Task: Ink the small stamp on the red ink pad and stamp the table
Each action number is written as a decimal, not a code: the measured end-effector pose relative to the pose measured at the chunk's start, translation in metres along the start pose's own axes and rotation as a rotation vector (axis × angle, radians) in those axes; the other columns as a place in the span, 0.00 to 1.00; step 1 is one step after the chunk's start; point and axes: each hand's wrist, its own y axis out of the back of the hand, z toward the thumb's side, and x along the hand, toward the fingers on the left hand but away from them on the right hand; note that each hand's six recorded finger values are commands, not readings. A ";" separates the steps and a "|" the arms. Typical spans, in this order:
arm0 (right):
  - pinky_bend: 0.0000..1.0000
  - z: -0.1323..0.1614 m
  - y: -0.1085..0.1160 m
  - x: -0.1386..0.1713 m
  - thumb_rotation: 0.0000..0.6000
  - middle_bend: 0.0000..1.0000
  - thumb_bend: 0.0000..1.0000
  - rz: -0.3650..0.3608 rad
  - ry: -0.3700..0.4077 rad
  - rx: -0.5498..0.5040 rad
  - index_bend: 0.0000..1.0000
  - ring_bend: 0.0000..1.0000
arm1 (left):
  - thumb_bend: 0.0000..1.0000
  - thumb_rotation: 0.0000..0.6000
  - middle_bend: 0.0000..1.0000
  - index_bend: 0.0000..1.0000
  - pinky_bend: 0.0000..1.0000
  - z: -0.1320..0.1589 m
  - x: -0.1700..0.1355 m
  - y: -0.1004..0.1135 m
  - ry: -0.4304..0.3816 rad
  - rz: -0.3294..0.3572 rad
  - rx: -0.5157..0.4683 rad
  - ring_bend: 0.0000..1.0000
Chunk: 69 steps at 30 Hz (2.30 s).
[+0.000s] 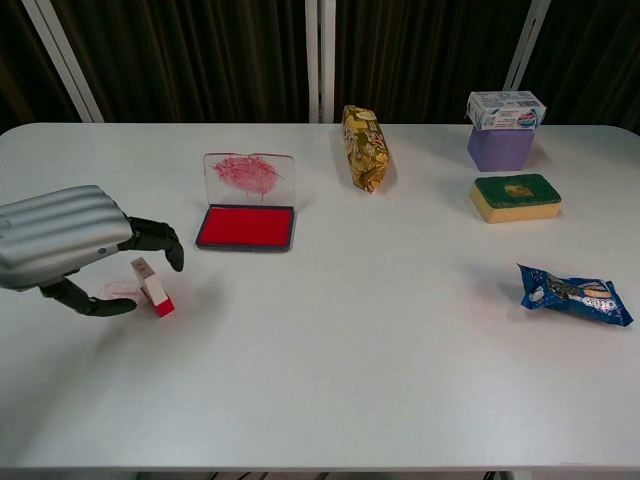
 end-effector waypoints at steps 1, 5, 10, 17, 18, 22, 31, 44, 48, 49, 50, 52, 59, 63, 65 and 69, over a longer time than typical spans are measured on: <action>0.00 0.000 0.000 0.000 1.00 0.00 0.27 0.000 0.001 -0.001 0.00 0.00 | 0.30 1.00 0.38 0.38 1.00 0.000 0.000 0.000 -0.001 0.001 0.004 0.97; 0.00 0.000 -0.001 0.000 1.00 0.00 0.27 0.002 0.001 -0.002 0.00 0.00 | 0.31 1.00 0.40 0.41 1.00 -0.002 0.002 -0.004 -0.005 0.003 0.017 0.97; 0.00 -0.001 -0.001 0.000 1.00 0.00 0.27 0.001 -0.001 -0.002 0.00 0.00 | 0.31 1.00 0.41 0.41 1.00 -0.002 0.006 -0.007 -0.008 -0.004 0.012 0.97; 0.00 -0.004 0.000 0.001 1.00 0.00 0.27 0.000 -0.011 0.001 0.00 0.00 | 0.31 1.00 0.45 0.45 1.00 -0.002 0.014 -0.010 -0.015 -0.006 0.007 0.98; 0.00 -0.004 0.000 0.001 1.00 0.00 0.27 0.001 -0.011 0.001 0.00 0.00 | 0.31 1.00 0.45 0.46 1.00 -0.003 0.014 -0.010 -0.014 -0.006 0.008 0.98; 0.00 -0.003 0.000 0.001 1.00 0.00 0.27 0.003 -0.009 0.000 0.00 0.00 | 0.32 1.00 0.48 0.48 1.00 -0.004 0.016 -0.012 -0.013 -0.009 0.005 0.99; 0.00 -0.004 -0.002 -0.001 1.00 0.00 0.27 0.007 -0.011 0.000 0.00 0.00 | 0.32 1.00 0.52 0.52 1.00 -0.006 0.018 -0.013 -0.006 -0.007 0.003 0.99; 0.00 -0.003 -0.002 -0.001 1.00 0.00 0.27 0.006 -0.008 0.000 0.00 0.00 | 0.32 1.00 0.57 0.56 1.00 -0.008 0.020 -0.009 -0.001 0.004 -0.009 1.00; 0.00 -0.003 -0.001 -0.001 1.00 0.00 0.27 0.003 -0.007 0.000 0.00 0.00 | 0.33 1.00 0.58 0.57 1.00 -0.009 0.022 -0.003 0.002 0.015 -0.040 1.00; 0.00 -0.003 -0.001 -0.001 1.00 0.00 0.28 0.002 -0.007 0.001 0.00 0.00 | 0.33 1.00 0.58 0.57 1.00 -0.009 0.023 -0.001 0.004 0.018 -0.053 1.00; 0.00 -0.003 -0.001 -0.001 1.00 0.00 0.28 0.002 -0.007 0.001 0.00 0.00 | 0.33 1.00 0.58 0.57 1.00 -0.010 0.024 0.001 0.007 0.022 -0.067 1.00; 0.00 -0.003 -0.001 -0.001 1.00 0.00 0.28 0.001 -0.007 0.000 0.00 0.00 | 0.34 1.00 0.59 0.58 1.00 -0.012 0.028 0.009 0.015 0.034 -0.098 1.00; 0.00 -0.001 -0.003 -0.002 1.00 0.00 0.28 0.004 -0.001 -0.006 0.00 0.00 | 0.35 1.00 0.61 0.60 1.00 -0.023 0.062 0.044 0.041 0.074 -0.190 1.00; 0.00 -0.001 -0.002 -0.002 1.00 0.00 0.28 0.003 -0.002 -0.008 0.00 0.00 | 0.35 1.00 0.62 0.60 1.00 -0.026 0.089 0.054 0.056 0.055 -0.239 1.00; 0.00 -0.002 -0.002 -0.001 1.00 0.00 0.28 0.003 -0.006 -0.008 0.00 0.00 | 0.35 1.00 0.62 0.61 1.00 -0.026 0.100 0.055 0.062 0.035 -0.255 1.00; 0.00 -0.006 0.000 0.001 1.00 0.00 0.28 0.002 -0.014 -0.006 0.00 0.00 | 0.35 1.00 0.62 0.61 1.00 -0.026 0.125 0.050 0.088 -0.023 -0.293 1.00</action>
